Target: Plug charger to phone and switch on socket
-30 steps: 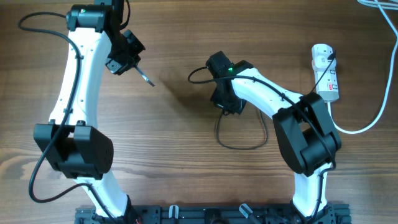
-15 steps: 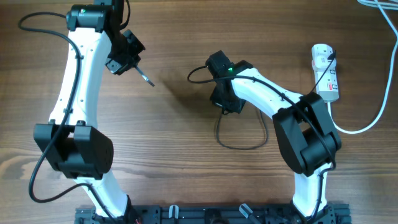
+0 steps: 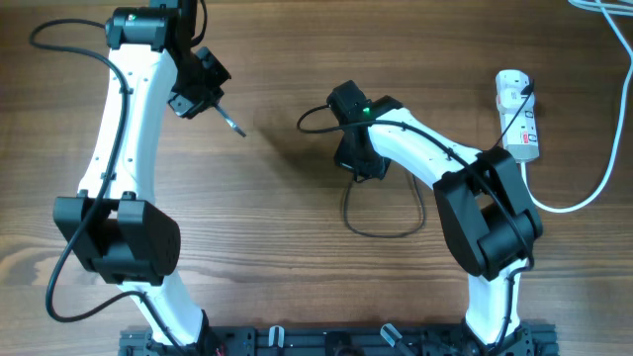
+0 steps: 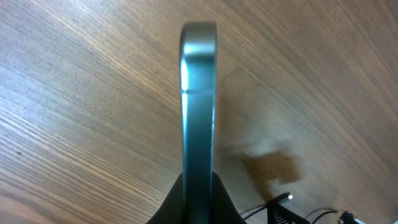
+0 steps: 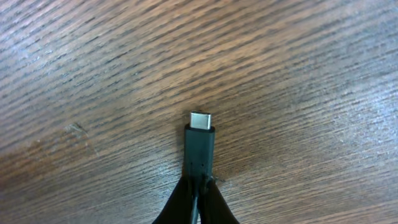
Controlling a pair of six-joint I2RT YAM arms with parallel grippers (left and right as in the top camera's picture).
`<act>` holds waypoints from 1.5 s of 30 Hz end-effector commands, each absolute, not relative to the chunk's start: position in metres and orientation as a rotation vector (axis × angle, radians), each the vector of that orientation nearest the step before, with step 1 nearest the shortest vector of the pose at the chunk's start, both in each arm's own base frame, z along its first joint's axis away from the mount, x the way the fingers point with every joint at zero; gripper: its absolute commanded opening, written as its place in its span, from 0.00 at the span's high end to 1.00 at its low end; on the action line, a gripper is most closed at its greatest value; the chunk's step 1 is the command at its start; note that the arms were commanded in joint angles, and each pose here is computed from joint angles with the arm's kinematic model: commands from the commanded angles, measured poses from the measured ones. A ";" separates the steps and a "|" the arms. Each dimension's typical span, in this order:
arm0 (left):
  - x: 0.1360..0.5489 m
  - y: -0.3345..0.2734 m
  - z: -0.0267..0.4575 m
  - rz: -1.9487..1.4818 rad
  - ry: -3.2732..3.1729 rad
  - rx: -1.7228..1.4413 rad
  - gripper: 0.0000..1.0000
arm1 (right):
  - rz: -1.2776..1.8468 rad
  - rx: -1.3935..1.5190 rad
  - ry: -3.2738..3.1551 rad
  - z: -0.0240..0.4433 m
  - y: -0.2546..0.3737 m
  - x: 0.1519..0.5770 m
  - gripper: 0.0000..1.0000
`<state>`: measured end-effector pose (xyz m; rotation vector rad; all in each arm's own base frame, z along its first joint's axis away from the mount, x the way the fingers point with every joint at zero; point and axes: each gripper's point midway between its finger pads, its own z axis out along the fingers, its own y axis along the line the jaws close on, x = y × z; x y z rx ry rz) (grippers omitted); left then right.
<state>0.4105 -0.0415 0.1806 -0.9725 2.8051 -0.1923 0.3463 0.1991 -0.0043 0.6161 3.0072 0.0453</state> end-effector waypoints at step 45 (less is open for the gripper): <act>0.410 -0.219 0.281 -1.387 2.455 0.353 0.96 | 0.687 -0.179 2.534 0.240 0.281 0.303 0.96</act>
